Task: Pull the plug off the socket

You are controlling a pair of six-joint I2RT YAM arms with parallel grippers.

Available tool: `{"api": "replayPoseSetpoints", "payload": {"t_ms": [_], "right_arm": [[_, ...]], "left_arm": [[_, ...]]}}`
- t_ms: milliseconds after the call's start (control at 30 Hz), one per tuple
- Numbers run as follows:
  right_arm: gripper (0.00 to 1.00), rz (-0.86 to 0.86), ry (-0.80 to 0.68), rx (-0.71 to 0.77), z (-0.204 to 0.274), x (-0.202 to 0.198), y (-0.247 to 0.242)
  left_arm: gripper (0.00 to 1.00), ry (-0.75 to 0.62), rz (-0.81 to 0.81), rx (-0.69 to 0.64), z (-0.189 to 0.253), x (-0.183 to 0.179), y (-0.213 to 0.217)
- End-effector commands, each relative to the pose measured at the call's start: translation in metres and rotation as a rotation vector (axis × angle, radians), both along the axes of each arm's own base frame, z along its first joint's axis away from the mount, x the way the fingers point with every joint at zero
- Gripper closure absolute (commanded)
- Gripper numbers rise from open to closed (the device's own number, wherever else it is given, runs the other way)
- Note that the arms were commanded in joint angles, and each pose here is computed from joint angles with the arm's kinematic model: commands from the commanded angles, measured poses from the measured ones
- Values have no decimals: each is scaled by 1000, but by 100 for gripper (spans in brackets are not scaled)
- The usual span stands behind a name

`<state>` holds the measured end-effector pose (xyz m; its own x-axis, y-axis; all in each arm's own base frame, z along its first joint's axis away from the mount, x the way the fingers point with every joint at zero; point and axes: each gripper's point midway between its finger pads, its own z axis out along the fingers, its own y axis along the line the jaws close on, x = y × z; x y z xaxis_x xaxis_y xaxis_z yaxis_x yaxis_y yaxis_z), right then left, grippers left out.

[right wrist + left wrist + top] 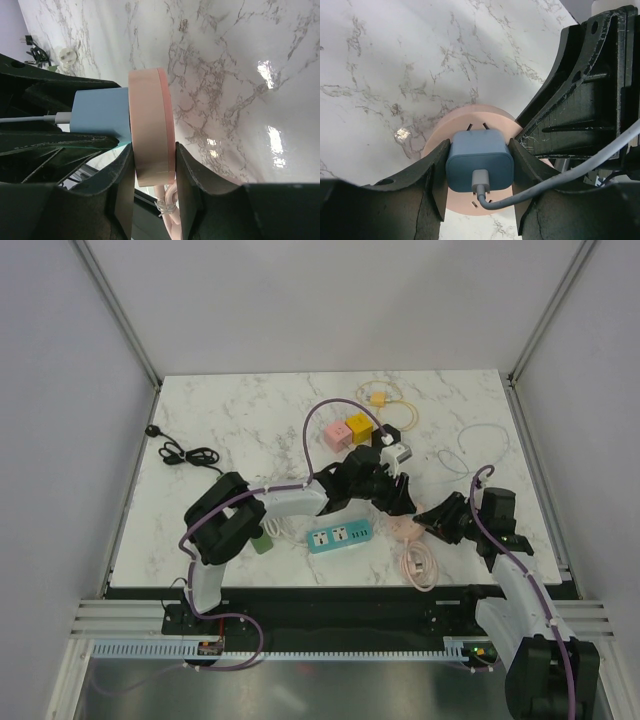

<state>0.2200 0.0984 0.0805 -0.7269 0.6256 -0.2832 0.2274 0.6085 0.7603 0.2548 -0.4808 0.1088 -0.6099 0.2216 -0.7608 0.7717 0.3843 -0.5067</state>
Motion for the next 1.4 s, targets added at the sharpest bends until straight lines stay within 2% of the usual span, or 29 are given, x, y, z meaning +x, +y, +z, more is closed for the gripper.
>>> {"api": "replayPoseSetpoints", "payload": {"t_ms": [0, 67, 133, 233, 333, 400, 467, 600, 700, 867, 1000, 1067, 1167, 1200, 1233, 1367], "right_arm": [[100, -141, 84, -179, -31, 0, -39], [100, -149, 91, -201, -34, -1, -43], [100, -153, 96, -217, -37, -1, -45], [100, -156, 99, -229, -38, 0, -47], [100, -149, 96, -217, -37, 1, -45], [100, -141, 88, -208, -35, 2, -43], [100, -136, 84, -204, -34, 3, -42], [100, -135, 90, -203, -36, 2, -42], [100, -139, 95, -206, -38, 3, -43], [100, -148, 99, -216, -40, 7, -46], [100, -152, 103, -236, -43, 9, -49], [100, -152, 106, -232, -44, 9, -49], [100, -157, 108, -232, -45, 8, -49], [100, -156, 108, -232, -45, 8, -49], [100, -156, 108, -232, -44, 8, -49], [100, -157, 103, -233, -44, 8, -49]], "left_arm": [[98, -184, 112, -91, 75, 24, 2], [98, -231, 127, -23, 71, 23, 7], [98, -222, 116, -31, 73, 20, 7], [98, -161, 66, -103, 81, 11, 4], [98, -35, 46, -231, 96, 9, 4], [98, -17, 62, -249, 97, 18, 6], [98, -19, 80, -205, 89, 22, 5], [98, -92, 176, -10, 69, 34, 10], [98, -130, 187, 34, 65, 33, 14], [98, -111, 210, 48, 69, 36, 19], [98, 75, 157, -72, 80, 34, 12], [98, 122, 171, -76, 78, 35, 10], [98, 43, 232, 36, 75, 41, 5], [98, 14, 295, 129, 62, 46, 15], [98, -32, 296, 165, 60, 48, 17], [98, -78, 324, 207, 59, 46, 21]]}}
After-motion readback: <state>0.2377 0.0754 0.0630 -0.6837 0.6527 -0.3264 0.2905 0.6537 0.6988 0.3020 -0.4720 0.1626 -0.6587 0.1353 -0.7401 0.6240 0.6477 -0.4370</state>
